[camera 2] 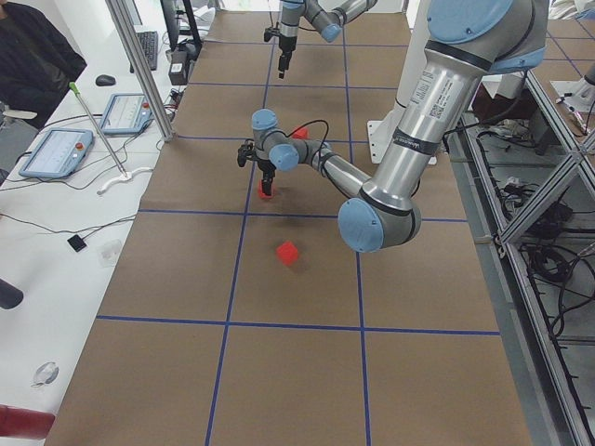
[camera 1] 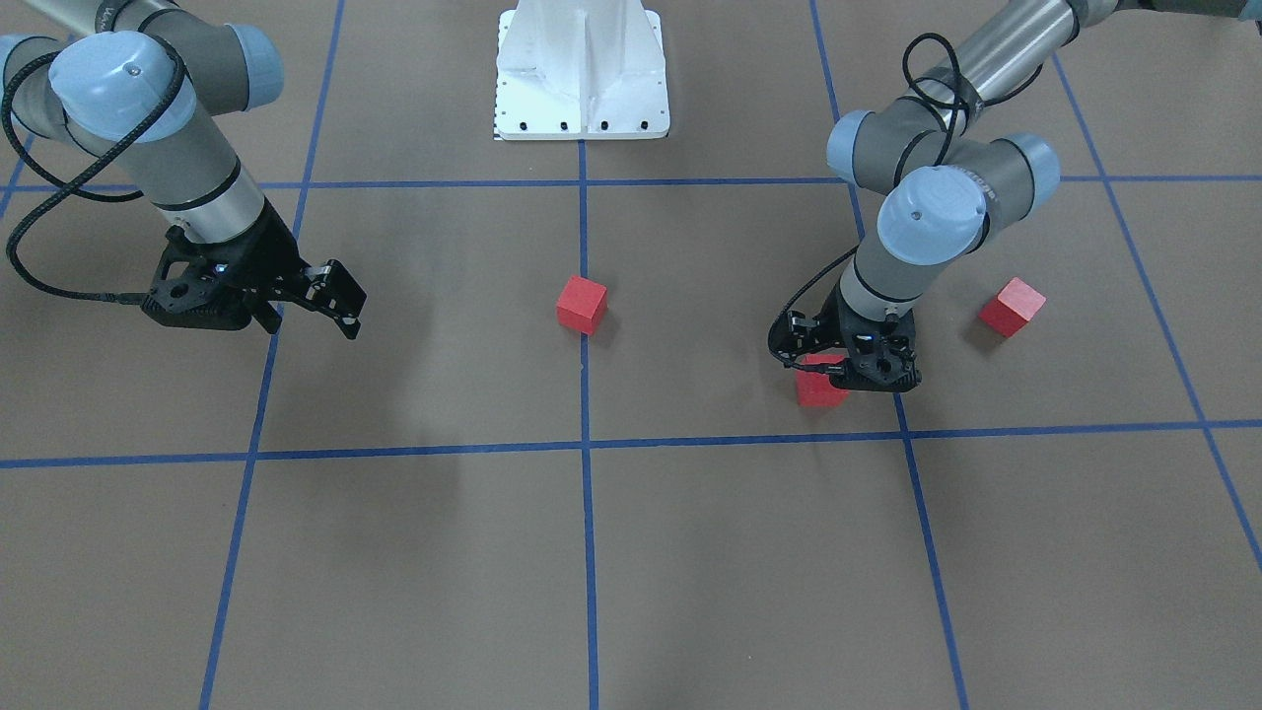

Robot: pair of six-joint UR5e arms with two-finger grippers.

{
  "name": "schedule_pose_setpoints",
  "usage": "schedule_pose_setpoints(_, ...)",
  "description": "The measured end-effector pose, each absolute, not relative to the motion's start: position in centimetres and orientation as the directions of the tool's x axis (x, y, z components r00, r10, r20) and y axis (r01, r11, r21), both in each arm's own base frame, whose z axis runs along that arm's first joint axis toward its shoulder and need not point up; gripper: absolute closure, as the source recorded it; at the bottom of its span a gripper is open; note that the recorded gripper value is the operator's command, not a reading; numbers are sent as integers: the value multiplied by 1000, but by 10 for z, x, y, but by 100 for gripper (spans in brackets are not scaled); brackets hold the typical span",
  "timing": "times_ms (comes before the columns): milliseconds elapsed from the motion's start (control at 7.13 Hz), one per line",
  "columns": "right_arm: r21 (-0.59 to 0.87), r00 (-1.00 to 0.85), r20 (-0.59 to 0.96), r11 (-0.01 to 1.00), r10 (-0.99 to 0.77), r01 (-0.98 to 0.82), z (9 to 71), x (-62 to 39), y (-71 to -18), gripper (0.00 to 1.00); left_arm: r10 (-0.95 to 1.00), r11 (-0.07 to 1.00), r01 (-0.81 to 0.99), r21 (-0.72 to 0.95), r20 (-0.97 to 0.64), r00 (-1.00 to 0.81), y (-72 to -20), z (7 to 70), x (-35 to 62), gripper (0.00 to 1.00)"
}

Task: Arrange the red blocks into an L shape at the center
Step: 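Grasp the red cube farther from the robot with the left gripper, then carry the red cube with the left gripper to the center cube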

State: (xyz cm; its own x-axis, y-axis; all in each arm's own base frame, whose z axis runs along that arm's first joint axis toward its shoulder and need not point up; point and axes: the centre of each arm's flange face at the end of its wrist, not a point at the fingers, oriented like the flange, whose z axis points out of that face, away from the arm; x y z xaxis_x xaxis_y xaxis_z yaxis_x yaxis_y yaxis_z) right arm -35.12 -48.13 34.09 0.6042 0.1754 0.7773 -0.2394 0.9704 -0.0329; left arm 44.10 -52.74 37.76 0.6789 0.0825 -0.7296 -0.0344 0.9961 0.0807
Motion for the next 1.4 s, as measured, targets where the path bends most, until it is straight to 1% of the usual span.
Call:
schedule_pose_setpoints(140,-34,606,776,970,177,-239,343,-352,-482,0,83,996,-36,80,-728,680,-531,375,447,56)
schedule_pose_setpoints(280,-34,606,775,970,177,-239,343,-352,-482,0,82,996,-36,79,-727,682,-536,373,453,100)
schedule_pose_setpoints(561,-33,607,775,971,176,-238,344,-353,-482,0,78,997,-34,75,-726,684,-543,367,461,100)
schedule_pose_setpoints(701,-33,607,775,971,175,-238,344,-353,-482,0,70,997,-24,73,-731,679,-548,351,466,100)
schedule_pose_setpoints(1122,-4,609,780,974,144,-226,347,-326,-498,0,-18,999,42,14,-750,661,-570,254,508,100)
schedule_pose_setpoints(1402,18,614,783,982,102,-186,368,-278,-513,0,-14,999,46,23,-730,684,-561,189,562,100)
